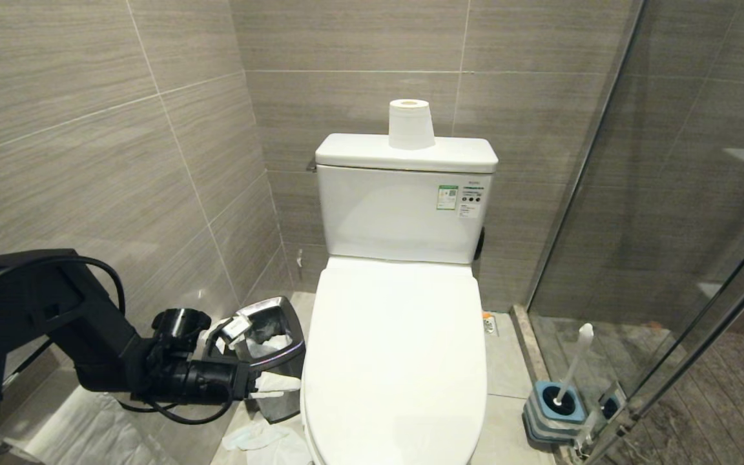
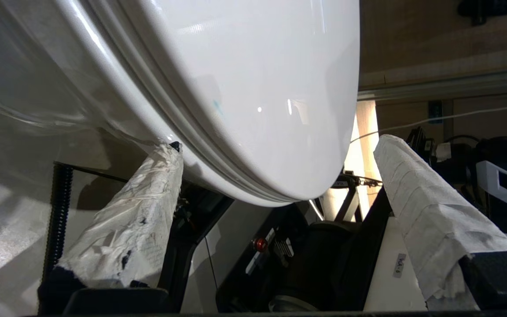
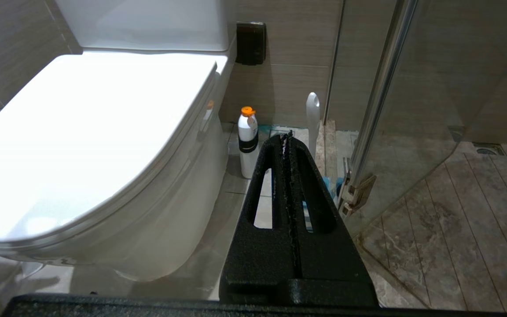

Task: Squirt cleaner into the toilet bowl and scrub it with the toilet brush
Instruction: Use the left hand to lift the toilet lid slightly

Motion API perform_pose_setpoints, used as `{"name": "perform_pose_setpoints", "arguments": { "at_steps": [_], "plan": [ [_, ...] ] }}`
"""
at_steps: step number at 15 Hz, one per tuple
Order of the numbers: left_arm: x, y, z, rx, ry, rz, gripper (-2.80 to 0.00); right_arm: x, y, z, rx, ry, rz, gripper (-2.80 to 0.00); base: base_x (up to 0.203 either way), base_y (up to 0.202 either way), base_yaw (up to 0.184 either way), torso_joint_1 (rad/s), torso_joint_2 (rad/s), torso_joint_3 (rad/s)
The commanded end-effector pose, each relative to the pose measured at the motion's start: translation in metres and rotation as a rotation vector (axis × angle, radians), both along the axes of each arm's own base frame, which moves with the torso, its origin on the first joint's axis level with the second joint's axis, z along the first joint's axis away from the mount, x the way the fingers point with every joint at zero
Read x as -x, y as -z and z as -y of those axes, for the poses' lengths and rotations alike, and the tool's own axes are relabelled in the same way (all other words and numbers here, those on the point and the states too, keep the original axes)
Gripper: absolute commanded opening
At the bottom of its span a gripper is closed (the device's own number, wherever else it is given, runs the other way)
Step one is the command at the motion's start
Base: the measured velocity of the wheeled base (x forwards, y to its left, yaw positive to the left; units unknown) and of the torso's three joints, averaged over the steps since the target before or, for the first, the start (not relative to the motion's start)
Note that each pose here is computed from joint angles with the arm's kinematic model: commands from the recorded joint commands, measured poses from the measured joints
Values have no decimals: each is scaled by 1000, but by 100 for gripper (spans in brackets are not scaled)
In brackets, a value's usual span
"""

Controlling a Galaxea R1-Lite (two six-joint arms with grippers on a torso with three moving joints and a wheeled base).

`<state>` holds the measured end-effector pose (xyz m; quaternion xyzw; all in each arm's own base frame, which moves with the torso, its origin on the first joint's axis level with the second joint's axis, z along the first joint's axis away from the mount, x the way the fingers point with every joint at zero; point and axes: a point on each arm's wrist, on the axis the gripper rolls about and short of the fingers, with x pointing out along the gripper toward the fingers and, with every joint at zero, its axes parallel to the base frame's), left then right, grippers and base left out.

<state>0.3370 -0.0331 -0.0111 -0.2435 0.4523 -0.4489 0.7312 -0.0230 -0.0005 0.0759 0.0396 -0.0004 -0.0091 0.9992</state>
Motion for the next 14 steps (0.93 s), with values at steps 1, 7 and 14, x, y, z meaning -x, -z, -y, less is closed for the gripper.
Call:
{"name": "perform_pose_setpoints", "arguments": {
  "at_steps": [1,7,14],
  "plan": [
    [5,0,7,-4,20,-3,0,0,0,0,-1,0,1,-280,0,0,0,0,0,0],
    [5,5,20,-74,28,-1,0,0,0,0,-1,0,-1,-280,0,0,0,0,0,0],
    [6,-4,17,-82,17,1,0,0,0,0,-1,0,-2,-280,0,0,0,0,0,0]
  ]
}}
